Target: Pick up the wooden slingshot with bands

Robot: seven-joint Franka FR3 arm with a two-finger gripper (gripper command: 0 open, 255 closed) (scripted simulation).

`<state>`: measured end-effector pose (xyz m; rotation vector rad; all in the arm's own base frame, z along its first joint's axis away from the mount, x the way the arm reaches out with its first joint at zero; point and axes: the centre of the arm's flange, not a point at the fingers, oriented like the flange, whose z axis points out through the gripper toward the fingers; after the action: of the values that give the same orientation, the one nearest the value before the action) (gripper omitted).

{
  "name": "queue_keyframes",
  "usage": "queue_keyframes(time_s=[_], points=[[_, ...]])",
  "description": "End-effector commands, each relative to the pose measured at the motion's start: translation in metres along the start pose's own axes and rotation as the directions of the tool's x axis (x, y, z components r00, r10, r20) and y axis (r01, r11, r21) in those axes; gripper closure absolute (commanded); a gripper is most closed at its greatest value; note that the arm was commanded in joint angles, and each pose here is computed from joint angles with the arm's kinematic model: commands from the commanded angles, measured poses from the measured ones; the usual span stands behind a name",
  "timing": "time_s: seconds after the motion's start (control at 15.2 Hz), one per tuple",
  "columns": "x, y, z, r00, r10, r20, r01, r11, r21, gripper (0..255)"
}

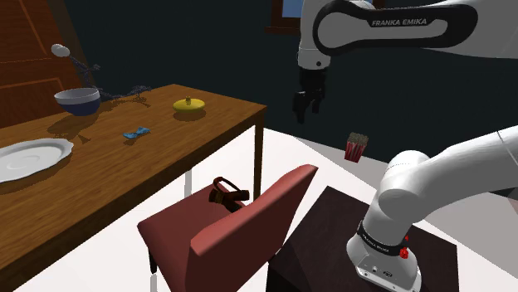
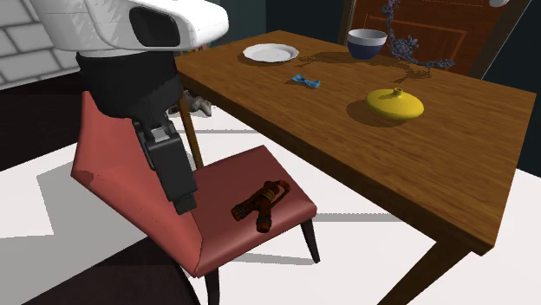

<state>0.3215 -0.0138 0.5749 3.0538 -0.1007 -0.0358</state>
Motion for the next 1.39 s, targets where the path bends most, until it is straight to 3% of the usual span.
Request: queue_keyframes(time_s=[0.0,1.32], points=[[0.000,0.000,0.000,1.000,0.000,0.000,0.000,1.000,0.000,0],[0.126,-0.141,0.189,0.998,-0.057,0.022,0.058,0.998,-0.024,0]])
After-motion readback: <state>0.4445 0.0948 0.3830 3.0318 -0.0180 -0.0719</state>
